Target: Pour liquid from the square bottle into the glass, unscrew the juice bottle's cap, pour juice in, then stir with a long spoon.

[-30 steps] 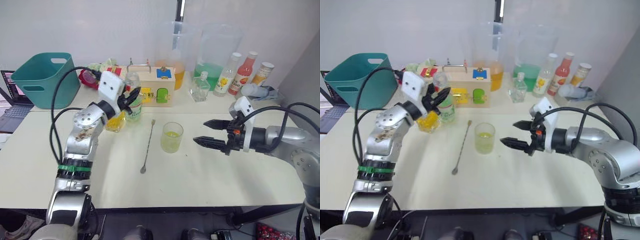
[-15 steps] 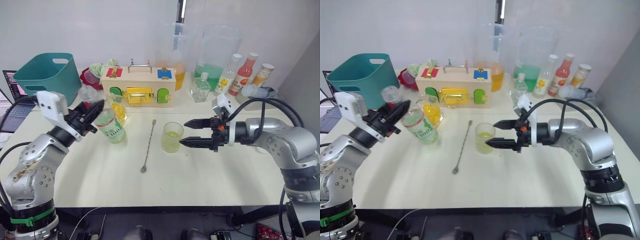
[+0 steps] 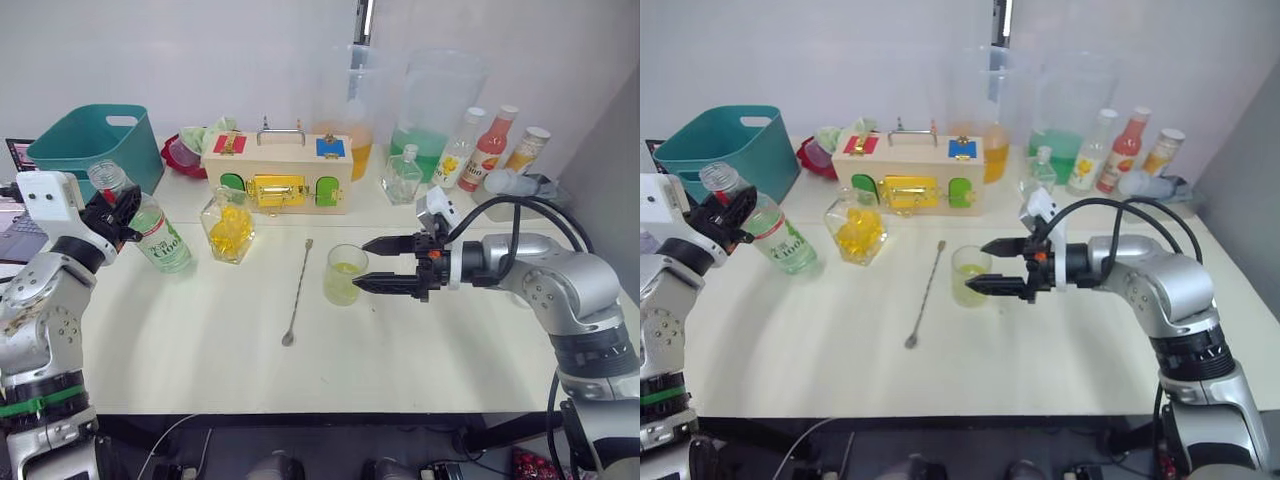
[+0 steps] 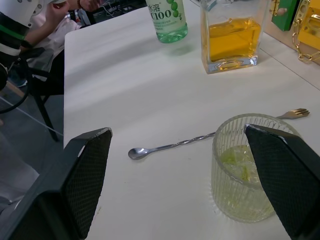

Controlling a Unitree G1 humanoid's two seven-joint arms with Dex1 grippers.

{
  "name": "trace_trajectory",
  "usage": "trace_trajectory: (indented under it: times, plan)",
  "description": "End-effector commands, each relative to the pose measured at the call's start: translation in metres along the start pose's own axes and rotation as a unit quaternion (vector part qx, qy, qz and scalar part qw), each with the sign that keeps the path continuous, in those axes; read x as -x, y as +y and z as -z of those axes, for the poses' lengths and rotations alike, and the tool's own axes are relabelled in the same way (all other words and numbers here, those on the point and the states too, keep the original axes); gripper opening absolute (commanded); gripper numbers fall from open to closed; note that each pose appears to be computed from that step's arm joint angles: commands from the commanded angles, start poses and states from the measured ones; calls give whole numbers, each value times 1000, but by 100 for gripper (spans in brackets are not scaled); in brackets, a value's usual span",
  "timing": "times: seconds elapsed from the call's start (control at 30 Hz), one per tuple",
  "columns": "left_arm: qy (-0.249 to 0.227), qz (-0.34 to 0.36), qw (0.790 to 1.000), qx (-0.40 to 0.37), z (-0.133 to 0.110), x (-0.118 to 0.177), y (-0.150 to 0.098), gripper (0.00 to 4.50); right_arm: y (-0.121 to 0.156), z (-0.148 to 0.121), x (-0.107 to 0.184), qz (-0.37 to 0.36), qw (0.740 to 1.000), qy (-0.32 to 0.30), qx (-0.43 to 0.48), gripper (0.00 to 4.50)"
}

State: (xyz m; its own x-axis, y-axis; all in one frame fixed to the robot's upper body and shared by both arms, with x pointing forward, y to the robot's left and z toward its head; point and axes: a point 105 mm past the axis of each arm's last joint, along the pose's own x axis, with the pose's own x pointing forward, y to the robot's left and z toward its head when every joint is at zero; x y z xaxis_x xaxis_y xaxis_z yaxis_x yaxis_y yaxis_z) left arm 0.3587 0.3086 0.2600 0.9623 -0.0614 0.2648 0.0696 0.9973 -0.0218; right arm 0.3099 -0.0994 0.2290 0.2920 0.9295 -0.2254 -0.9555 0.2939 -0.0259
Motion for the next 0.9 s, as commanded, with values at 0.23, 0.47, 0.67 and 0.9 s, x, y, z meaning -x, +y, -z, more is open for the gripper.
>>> trace_trajectory:
  times: [0.23, 0.47, 0.67, 0.9]
  plan:
    - [-19, 15, 999, -38, -7, -22, 1, 133, 0, -11, 10, 27, 999, -12, 20, 449]
    - [-1, 5, 998, -67, 2, -22, 2, 133, 0, -11, 11, 33, 999, -13, 22, 449]
    - [-7, 8, 997, -80, -3, -24, -2, 249, 1, -12, 9, 32, 999, -13, 23, 450]
    - [-45, -9, 996, -75, -22, -23, 0, 448, 0, -11, 9, 33, 999, -11, 17, 450]
